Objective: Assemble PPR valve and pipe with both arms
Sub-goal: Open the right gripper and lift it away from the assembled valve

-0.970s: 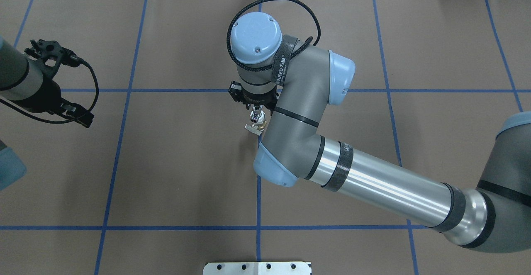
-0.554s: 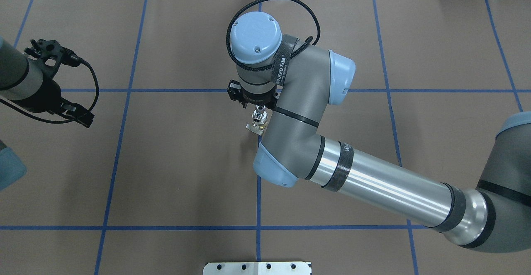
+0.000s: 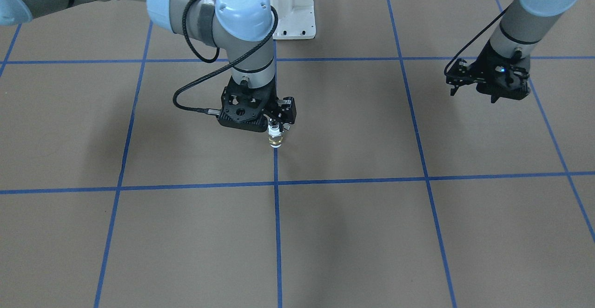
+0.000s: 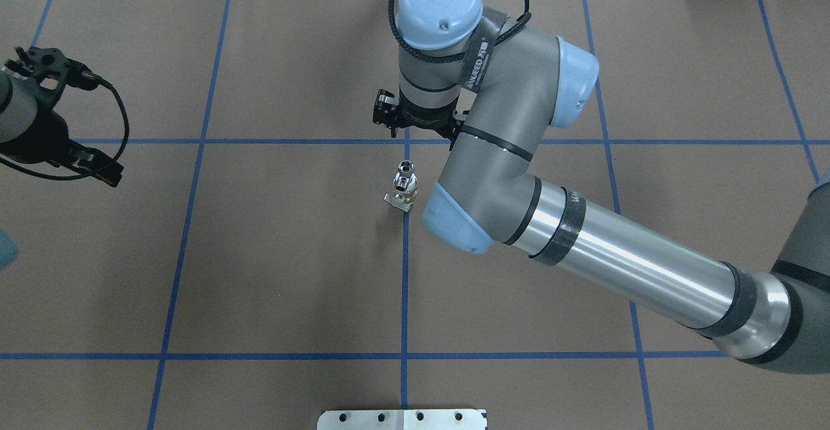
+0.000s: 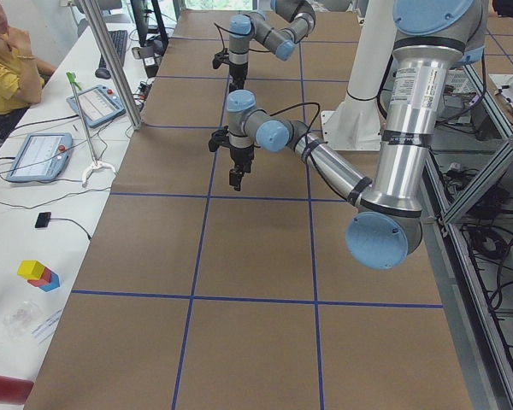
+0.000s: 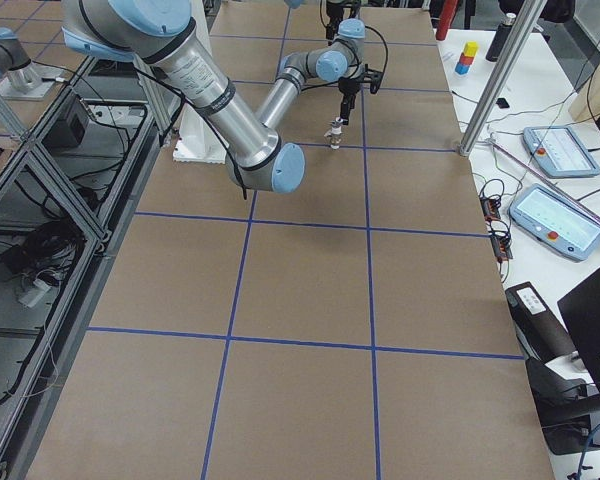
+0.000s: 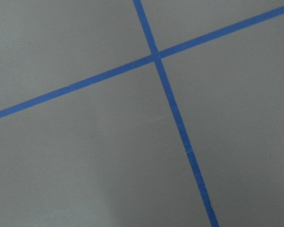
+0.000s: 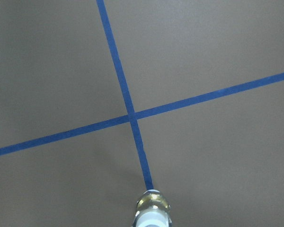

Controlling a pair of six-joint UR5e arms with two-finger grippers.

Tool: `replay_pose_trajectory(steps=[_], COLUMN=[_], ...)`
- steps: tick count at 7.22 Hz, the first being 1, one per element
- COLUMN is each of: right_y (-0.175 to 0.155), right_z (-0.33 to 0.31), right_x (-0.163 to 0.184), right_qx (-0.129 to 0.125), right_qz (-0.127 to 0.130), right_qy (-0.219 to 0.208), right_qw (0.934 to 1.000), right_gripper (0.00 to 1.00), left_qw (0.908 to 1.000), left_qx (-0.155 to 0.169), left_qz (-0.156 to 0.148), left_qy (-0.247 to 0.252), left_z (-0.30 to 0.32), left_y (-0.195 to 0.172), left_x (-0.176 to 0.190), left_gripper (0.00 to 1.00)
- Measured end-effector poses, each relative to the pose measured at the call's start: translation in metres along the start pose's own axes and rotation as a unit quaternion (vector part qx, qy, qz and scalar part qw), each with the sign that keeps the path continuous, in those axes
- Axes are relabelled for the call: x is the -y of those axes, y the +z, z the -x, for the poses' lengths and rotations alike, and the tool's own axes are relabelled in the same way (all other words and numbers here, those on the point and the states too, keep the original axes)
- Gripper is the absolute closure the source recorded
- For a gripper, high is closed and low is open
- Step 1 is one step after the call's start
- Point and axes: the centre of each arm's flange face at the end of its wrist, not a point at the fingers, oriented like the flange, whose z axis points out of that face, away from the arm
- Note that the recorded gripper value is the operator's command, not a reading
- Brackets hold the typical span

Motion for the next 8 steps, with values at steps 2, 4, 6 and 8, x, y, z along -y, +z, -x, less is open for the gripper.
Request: replay_pose_trajectory(steps=[2, 4, 6, 8], right_y=[-0.013, -0.028, -0.036, -0.047], right_z=[-0.092, -0.192, -0.290, -0.398], right_x=[0.037, 0.078, 0.118, 0.148], right_qx=[-0.001, -0.008, -0.028, -0.039], right_qz=[0.000, 0.003, 0.006, 0.020], right_qy=[-0.047, -0.094, -0.146, -0.191], right_qw=[0.9989, 0.9955, 0.9888, 0.9806], right_gripper=[0.00, 0.00, 0.00, 0.00], left_qw=[0.9998, 0.9995, 0.9988, 0.9991], left_qx=[-0.001, 0.008, 0.015, 0.014], left_qz=[0.003, 0.007, 0.021, 0.031], left_qy=[0.021, 0.031, 0.043, 0.026], left_z=[0.095, 0.201, 0.279, 0.327], left_y=[-0.016, -0.020, -0.013, -0.008], left_x=[-0.006, -0.018, -0.056, -0.100], left_gripper=[0.00, 0.00, 0.00, 0.00])
